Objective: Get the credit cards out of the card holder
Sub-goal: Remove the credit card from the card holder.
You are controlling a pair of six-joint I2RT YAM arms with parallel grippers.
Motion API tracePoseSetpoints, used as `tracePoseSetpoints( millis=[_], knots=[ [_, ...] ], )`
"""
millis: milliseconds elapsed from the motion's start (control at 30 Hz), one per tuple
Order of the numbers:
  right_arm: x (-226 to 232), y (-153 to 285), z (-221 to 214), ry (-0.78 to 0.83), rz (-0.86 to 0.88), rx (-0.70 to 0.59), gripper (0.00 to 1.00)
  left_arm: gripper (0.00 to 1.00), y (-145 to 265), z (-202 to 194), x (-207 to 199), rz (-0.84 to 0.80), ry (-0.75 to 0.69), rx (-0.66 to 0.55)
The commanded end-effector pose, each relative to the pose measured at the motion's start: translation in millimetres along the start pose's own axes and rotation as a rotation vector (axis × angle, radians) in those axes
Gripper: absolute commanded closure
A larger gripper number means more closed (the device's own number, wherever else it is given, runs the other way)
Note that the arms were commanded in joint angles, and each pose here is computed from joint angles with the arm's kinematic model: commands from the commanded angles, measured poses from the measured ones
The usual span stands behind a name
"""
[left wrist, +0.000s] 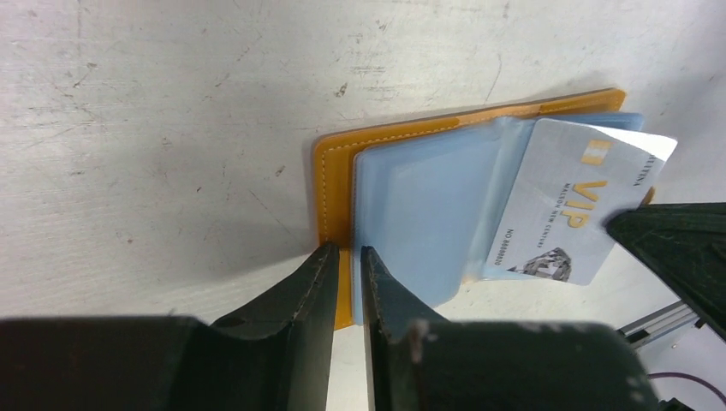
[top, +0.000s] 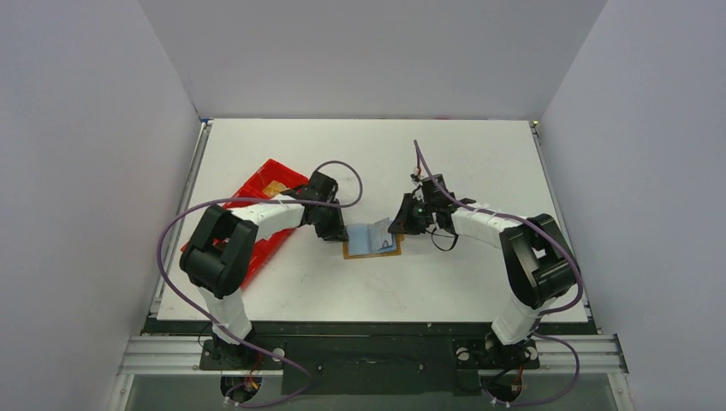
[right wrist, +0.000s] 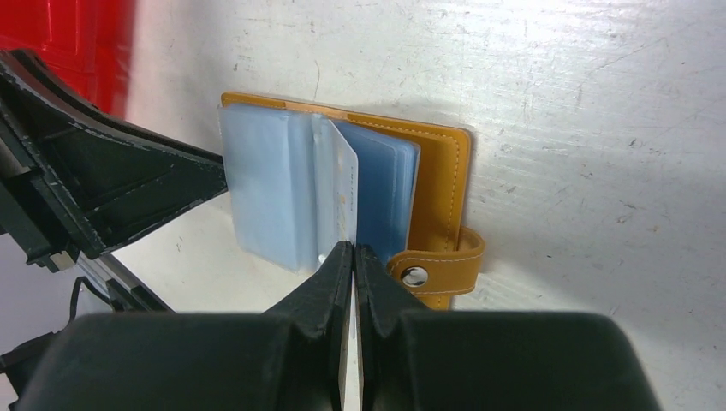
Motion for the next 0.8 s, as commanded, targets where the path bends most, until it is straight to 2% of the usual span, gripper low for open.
tracePoseSetpoints(
  millis=[0,133,300,767],
  knots=[
    [18,12,11,0.003,0.067,-0.041,1.00,0.78,36,32,-26,-0.063,-0.044,-0.123],
    [26,16,13,-0.004,0.101,-0.047,1.00,0.66,60,41,-37,-0.155,-0.041,-0.169],
    [40,26,18,-0.019,0.156,-0.057,1.00,0.59,85,45,-42,-0.325,-0.017,-0.198],
    [76,50,30,-0.064,0.332,-0.084,1.00,0.55,110,40,-58,-0.582,-0.030,-0.182]
  ],
)
Point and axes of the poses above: each gripper's point midway between its finger pads, its own y axis back along the fingers, its own x axis along the line the jaws close on, z = x × y, the point moved 4 cm from there along y, back along the fingers, and after that the axes turned 4 degrees about -y, right-handed, at the moved point
